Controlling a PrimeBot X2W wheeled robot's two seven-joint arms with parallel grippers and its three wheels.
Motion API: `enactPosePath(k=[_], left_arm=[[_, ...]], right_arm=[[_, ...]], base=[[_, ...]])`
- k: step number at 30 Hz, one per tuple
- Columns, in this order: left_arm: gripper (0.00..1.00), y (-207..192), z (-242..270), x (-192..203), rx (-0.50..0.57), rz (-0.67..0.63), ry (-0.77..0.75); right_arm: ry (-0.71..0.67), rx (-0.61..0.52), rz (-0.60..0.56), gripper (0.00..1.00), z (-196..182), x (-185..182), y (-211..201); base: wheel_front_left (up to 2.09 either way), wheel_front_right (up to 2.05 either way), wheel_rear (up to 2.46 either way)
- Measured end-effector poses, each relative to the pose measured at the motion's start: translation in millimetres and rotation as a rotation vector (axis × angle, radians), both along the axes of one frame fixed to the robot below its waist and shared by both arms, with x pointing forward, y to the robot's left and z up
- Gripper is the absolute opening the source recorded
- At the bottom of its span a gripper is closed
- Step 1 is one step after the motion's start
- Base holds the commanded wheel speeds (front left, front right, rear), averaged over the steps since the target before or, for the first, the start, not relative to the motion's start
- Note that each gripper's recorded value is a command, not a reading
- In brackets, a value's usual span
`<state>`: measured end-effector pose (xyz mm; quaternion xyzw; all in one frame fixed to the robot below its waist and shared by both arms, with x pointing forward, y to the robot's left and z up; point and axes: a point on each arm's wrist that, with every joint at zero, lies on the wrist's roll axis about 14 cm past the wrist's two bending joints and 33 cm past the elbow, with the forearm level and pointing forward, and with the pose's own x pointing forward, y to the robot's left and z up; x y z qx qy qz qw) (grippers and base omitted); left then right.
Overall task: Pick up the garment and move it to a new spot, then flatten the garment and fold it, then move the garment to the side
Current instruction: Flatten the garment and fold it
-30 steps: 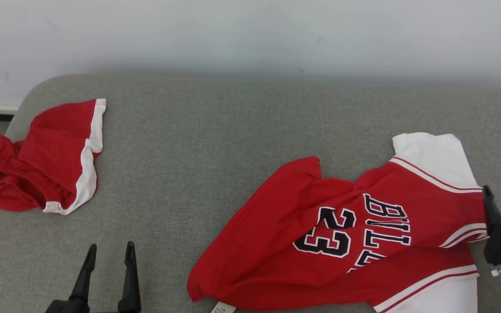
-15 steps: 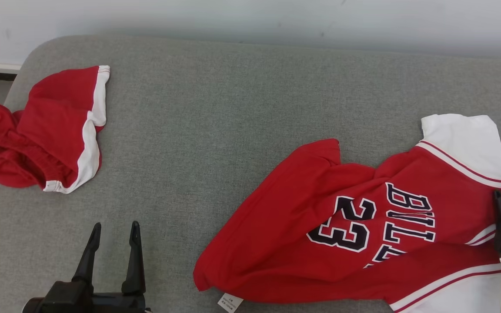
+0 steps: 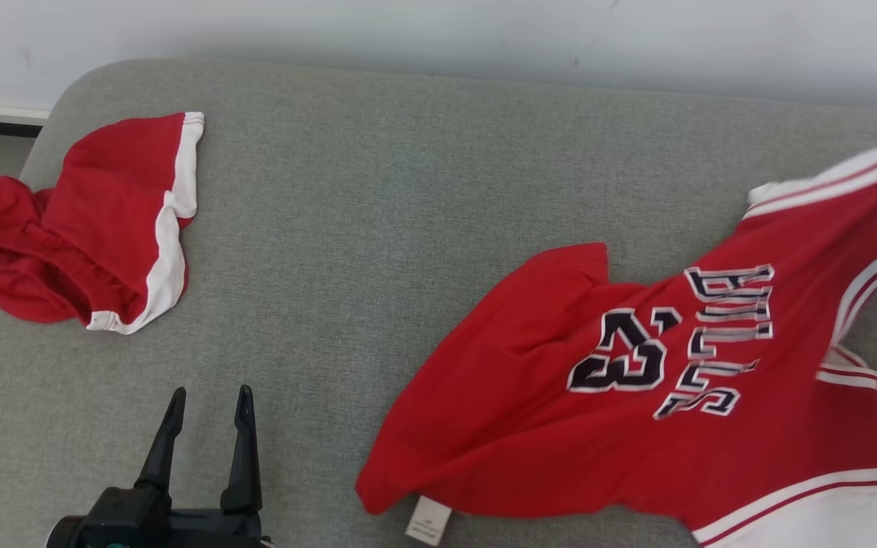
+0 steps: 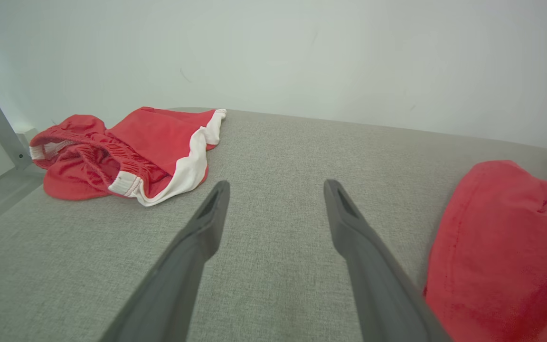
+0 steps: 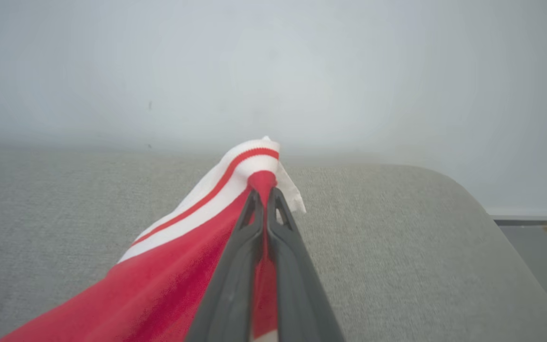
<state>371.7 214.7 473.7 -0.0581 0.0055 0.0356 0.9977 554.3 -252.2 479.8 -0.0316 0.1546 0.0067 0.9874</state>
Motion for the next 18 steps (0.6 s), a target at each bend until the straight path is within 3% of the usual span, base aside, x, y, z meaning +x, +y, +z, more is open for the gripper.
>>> enactPosePath(k=[7,11,12,13,15,18], left_arm=[[1.00,4.8,1.3,-3.4,-0.003,0.017,-0.002],[1.00,8.7,-0.3,-4.8,-0.003,0.029,0.005],[1.00,9.4,-0.6,-5.1,-0.004,0.032,0.006],[1.00,9.8,-1.0,-5.9,-0.005,0.034,0.008],[1.00,11.4,-2.2,-7.6,-0.007,0.040,0.013],[1.00,13.7,-1.9,-9.7,-0.007,0.048,0.013]], right_arm=[[-0.202,-0.033,0.076,0.00,78.7,49.3,28.9],[-0.255,-0.036,0.083,0.00,93.8,64.2,35.4],[-0.237,-0.036,0.080,0.40,89.2,66.1,35.8],[-0.207,-0.042,0.078,1.00,80.3,66.6,35.7],[-0.130,-0.045,0.071,1.00,58.6,64.7,35.8],[-0.120,-0.057,0.076,1.00,53.2,62.6,37.7]], base=[[0.00,0.00,0.00],[0.00,0.00,0.00],[0.00,0.00,0.00],[0.00,0.00,0.00],[0.00,0.00,0.00],[0.00,0.00,0.00]])
